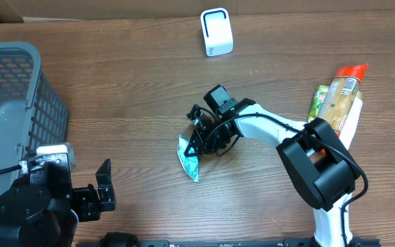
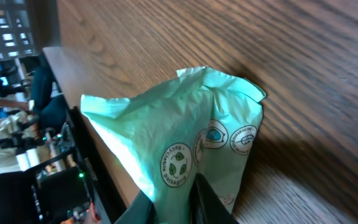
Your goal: Scan the item barcode
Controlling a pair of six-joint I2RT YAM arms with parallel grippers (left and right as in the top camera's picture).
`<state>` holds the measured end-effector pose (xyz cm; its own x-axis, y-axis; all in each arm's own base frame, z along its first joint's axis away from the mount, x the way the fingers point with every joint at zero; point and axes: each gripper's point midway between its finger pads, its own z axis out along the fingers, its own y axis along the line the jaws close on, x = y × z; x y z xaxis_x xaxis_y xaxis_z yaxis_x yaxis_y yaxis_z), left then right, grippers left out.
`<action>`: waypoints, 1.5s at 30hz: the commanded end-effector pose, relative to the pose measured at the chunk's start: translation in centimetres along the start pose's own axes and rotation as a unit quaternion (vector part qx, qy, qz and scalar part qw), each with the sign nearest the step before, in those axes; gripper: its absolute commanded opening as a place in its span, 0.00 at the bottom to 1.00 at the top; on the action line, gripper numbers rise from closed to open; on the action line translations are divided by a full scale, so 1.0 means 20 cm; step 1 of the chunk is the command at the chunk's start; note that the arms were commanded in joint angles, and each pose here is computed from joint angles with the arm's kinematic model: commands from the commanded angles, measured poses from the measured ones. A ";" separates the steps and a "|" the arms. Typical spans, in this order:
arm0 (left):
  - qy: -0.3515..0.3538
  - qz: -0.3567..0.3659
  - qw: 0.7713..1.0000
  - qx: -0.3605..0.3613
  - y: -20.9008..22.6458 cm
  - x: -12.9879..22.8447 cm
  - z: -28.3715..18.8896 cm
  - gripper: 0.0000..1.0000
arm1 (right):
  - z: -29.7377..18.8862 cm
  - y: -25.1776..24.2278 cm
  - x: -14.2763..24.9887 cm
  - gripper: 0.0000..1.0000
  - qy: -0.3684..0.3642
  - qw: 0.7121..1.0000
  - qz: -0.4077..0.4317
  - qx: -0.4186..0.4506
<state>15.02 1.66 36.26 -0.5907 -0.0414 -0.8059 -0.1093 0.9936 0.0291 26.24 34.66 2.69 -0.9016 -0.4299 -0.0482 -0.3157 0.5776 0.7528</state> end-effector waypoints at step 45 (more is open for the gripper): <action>0.005 -0.004 1.000 0.002 -0.01 0.00 0.02 1.00 | -0.05 0.28 -0.07 0.77 -0.124 0.867 -0.181 0.448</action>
<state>15.02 1.66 36.25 -0.5912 -0.0417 -0.8054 -0.1095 0.9936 0.0290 25.57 38.64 9.75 -0.7056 -0.5662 -0.4262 -0.6056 0.7940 -0.0521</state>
